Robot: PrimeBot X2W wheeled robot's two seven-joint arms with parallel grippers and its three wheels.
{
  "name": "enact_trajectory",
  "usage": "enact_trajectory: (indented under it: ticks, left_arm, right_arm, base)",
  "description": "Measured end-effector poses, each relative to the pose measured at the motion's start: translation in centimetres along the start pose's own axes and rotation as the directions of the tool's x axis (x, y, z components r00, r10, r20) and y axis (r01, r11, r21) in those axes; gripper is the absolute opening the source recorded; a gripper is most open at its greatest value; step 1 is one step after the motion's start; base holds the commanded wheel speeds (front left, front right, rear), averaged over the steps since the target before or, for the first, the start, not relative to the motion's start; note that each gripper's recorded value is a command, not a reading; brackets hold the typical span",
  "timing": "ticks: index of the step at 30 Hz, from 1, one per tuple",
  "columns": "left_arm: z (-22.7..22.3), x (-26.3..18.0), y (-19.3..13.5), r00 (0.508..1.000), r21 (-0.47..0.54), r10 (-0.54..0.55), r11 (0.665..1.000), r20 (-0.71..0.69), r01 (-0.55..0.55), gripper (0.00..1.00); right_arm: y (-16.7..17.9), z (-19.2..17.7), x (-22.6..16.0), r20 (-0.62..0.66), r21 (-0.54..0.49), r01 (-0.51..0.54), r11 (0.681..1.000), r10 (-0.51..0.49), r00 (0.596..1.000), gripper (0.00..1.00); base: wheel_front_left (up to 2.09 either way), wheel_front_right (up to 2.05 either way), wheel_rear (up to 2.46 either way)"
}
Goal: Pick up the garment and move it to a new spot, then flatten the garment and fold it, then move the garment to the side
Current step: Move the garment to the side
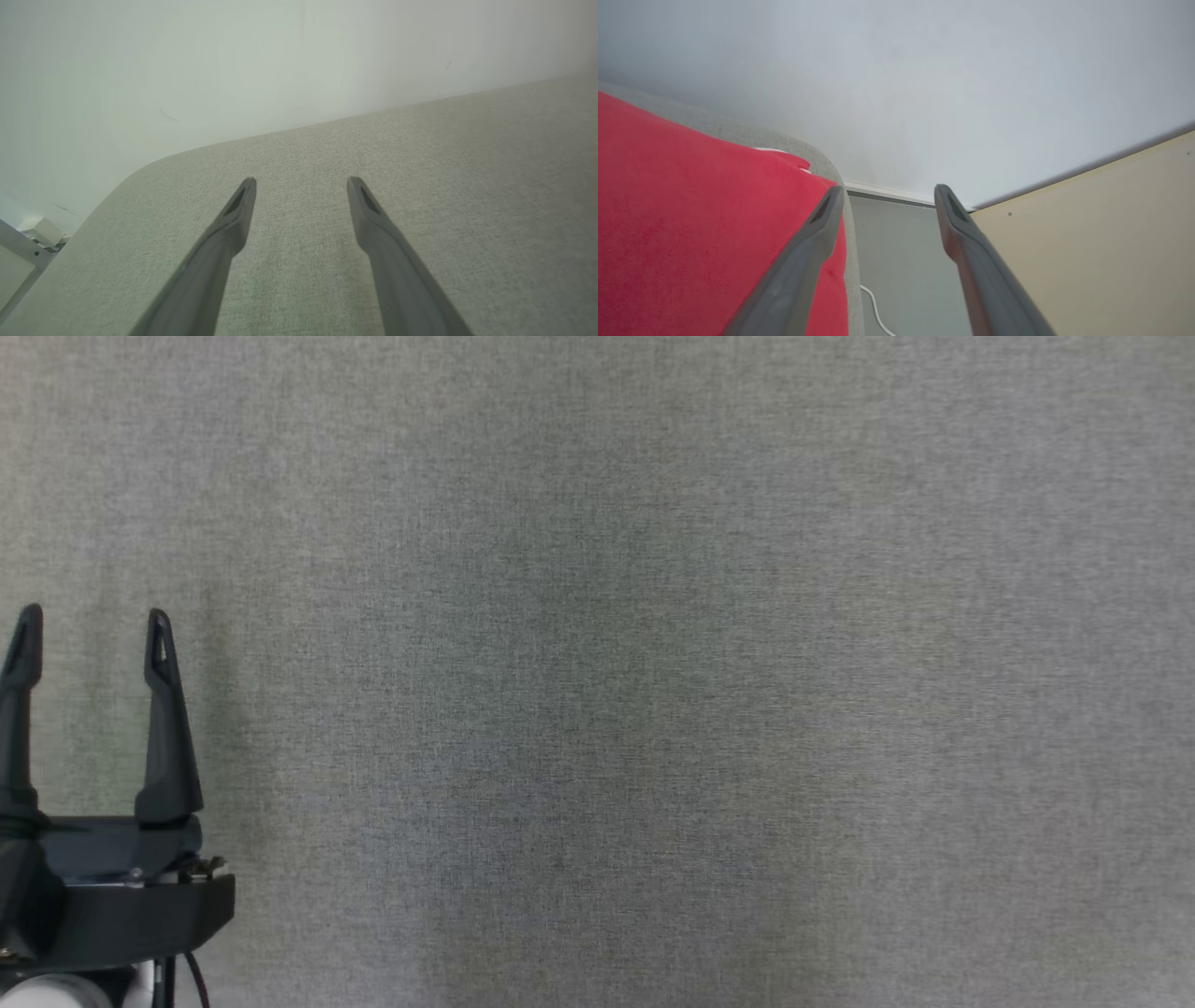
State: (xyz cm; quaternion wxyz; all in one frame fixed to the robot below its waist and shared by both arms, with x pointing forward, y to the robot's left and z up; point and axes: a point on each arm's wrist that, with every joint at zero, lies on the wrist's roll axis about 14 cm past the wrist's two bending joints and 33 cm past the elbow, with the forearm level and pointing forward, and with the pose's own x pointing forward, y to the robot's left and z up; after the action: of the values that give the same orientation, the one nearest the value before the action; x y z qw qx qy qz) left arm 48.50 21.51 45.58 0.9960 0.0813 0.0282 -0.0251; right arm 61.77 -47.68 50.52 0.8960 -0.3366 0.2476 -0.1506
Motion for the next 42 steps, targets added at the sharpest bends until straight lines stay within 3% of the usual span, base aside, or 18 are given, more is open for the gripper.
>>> enact_trajectory:
  ticks: [6,12,19,26,30,32,37,39,42]
  left_arm:
    - [-0.3,-0.7,-0.1,1.0,-0.044,0.023,0.999,-0.01,-0.023,1.0]
    - [-0.4,-2.5,0.0,0.999,-0.089,0.033,0.995,-0.034,-0.036,1.0]
    - [1.2,-4.5,0.1,0.999,-0.113,0.042,0.993,-0.012,-0.043,1.0]
    - [2.9,-7.1,-0.5,0.999,-0.146,0.037,0.989,0.012,-0.035,1.0]
    - [4.3,-8.1,-1.0,0.999,-0.154,0.026,0.988,0.043,-0.019,1.0]
    - [4.6,-8.7,-1.1,0.999,-0.154,0.02,0.988,0.049,-0.013,1.0]
    - [5.6,-10.0,-1.5,0.997,-0.158,0.017,0.987,0.069,-0.006,1.0]
    - [6.3,-10.3,-1.4,0.996,-0.159,0.02,0.987,0.088,-0.006,1.0]
    - [7.0,-10.8,-1.5,0.994,-0.159,0.02,0.987,0.108,-0.003,1.0]
  right_arm:
    - [3.9,6.4,-1.2,0.263,0.255,-0.103,0.961,0.033,0.964,1.0]
    - [7.2,10.4,-4.9,0.414,0.329,-0.24,0.913,0.088,0.906,1.0]
    - [8.8,13.1,-11.1,0.553,0.402,-0.379,0.834,0.108,0.826,1.0]
    - [10.5,11.1,-17.6,0.61,0.487,-0.467,0.738,0.095,0.787,1.0]
    - [11.2,9.2,-20.7,0.619,0.517,-0.478,0.71,0.076,0.782,1.0]
    - [12.0,8.6,-22.4,0.63,0.502,-0.486,0.716,0.082,0.772,1.0]
    - [14.4,6.4,-26.2,0.633,0.516,-0.508,0.69,0.092,0.769,1.0]
    - [14.6,6.0,-27.5,0.645,0.491,-0.503,0.711,0.092,0.759,1.0]
    - [15.0,5.5,-29.4,0.654,0.514,-0.506,0.693,0.065,0.753,1.0]
  base:
    - [0.0,0.0,0.0]
    - [0.0,0.0,0.0]
    - [0.0,0.0,0.0]
    - [0.0,0.0,0.0]
    - [0.0,0.0,0.0]
    - [0.0,0.0,0.0]
    - [0.0,0.0,0.0]
    - [0.0,0.0,0.0]
    - [0.0,0.0,0.0]
